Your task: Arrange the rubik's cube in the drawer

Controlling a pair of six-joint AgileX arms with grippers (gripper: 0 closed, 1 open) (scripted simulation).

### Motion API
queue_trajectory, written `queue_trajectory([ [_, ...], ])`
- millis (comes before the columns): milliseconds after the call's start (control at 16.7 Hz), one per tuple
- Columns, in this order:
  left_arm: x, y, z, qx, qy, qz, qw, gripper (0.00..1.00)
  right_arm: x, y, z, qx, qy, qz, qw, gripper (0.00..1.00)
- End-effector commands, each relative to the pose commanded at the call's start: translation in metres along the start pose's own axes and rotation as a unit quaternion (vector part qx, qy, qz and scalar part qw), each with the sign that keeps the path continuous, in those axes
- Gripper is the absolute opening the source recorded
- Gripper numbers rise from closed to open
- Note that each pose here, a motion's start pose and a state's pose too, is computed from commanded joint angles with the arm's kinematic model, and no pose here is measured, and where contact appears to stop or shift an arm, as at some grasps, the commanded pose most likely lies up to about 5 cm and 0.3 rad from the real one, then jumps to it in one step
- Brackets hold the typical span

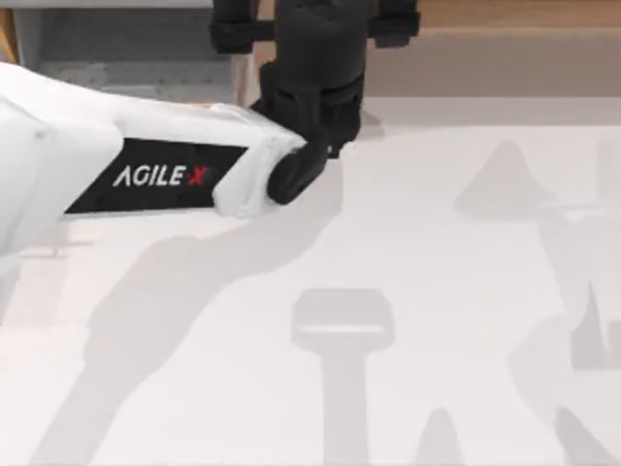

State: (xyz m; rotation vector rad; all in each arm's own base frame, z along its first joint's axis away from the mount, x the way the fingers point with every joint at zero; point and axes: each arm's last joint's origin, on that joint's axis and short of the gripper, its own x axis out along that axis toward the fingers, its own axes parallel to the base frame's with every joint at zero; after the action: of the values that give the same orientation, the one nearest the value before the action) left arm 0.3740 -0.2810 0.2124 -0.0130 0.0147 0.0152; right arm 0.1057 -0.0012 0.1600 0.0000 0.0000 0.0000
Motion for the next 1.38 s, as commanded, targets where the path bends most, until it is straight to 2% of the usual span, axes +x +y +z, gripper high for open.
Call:
queue_trajectory([
  [180, 0.005, -0.04, -0.034, 0.003, -0.004, -0.003, 1.0, 1.0, 0.0, 0.0, 0.0, 0.0, 0.0, 0.0, 1.0, 1.0],
  [360, 0.0, -0.064, -0.054, 0.006, -0.007, -0.015, 1.0, 1.0, 0.0, 0.0, 0.0, 0.0, 0.0, 0.0, 1.0, 1.0],
  [780, 0.003, -0.066, -0.056, 0.007, -0.006, -0.017, 1.0, 1.0, 0.0, 0.0, 0.0, 0.0, 0.0, 0.0, 1.0, 1.0],
  [1380, 0.059, -0.069, -0.055, 0.006, -0.007, -0.018, 1.0, 1.0, 0.0, 0.0, 0.0, 0.0, 0.0, 0.0, 1.0, 1.0],
])
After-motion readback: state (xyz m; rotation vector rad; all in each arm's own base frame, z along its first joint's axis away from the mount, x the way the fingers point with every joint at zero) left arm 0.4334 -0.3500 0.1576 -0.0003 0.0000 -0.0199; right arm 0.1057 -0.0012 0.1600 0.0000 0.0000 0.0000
